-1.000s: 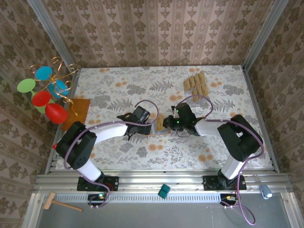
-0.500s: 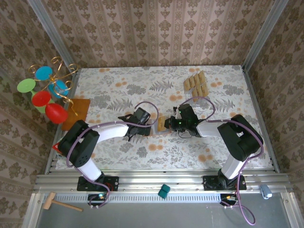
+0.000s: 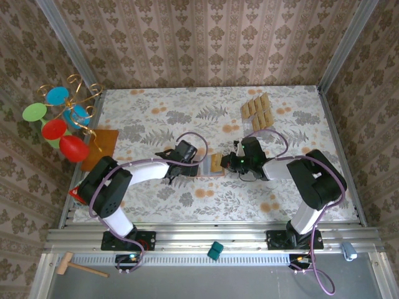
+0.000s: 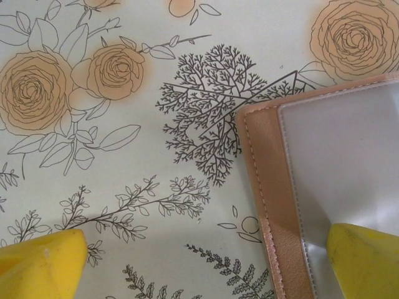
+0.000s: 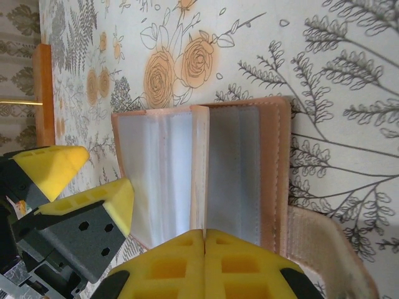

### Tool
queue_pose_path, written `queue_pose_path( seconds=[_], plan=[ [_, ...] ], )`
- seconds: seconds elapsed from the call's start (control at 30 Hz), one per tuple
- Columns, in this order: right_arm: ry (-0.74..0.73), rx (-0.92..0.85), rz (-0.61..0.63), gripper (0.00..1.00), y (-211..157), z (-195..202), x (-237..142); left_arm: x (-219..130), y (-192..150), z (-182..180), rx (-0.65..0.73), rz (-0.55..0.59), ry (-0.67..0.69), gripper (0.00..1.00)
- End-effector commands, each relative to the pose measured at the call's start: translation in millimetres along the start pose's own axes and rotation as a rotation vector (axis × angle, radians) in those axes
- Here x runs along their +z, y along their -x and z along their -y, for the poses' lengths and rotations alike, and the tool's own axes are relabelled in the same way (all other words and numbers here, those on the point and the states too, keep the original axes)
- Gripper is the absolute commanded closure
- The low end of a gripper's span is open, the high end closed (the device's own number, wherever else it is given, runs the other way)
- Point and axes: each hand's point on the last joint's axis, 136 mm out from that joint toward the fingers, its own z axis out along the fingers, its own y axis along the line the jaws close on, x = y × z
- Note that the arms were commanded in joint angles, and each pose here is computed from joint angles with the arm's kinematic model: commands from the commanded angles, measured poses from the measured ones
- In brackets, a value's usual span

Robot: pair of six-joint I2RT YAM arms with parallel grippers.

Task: Put the credit cards into the card holder

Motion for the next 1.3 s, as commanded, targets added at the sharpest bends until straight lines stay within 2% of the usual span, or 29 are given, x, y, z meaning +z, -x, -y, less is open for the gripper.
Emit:
queue_pose_path(
  seconds=[0.0,0.17,0.4,0.8,1.07,1.27],
  plan=[
    [-0.019,0.019,-0.014,1.00,-6,11,-1,13,-29,-13,0.027,-0.096,0.049,0.00],
    [-0.047,0.047,-0.029,1.00,-15,28,4,15,-29,-13,0.036,-0.100,0.048,0.00],
    [-0.042,0.060,-0.010,1.00,-17,28,-2,10,-27,-15,0.031,-0.102,0.040,0.00],
    [0.056,-0.006,0.023,1.00,7,-25,-18,2,-27,-16,0.028,-0.103,0.032,0.00],
    [0.085,-0.045,-0.015,1.00,3,-46,2,-1,-27,-17,0.024,-0.100,0.034,0.00],
    [0.060,-0.026,-0.038,1.00,-5,-32,20,-1,-26,-17,0.025,-0.099,0.038,0.00]
  ],
)
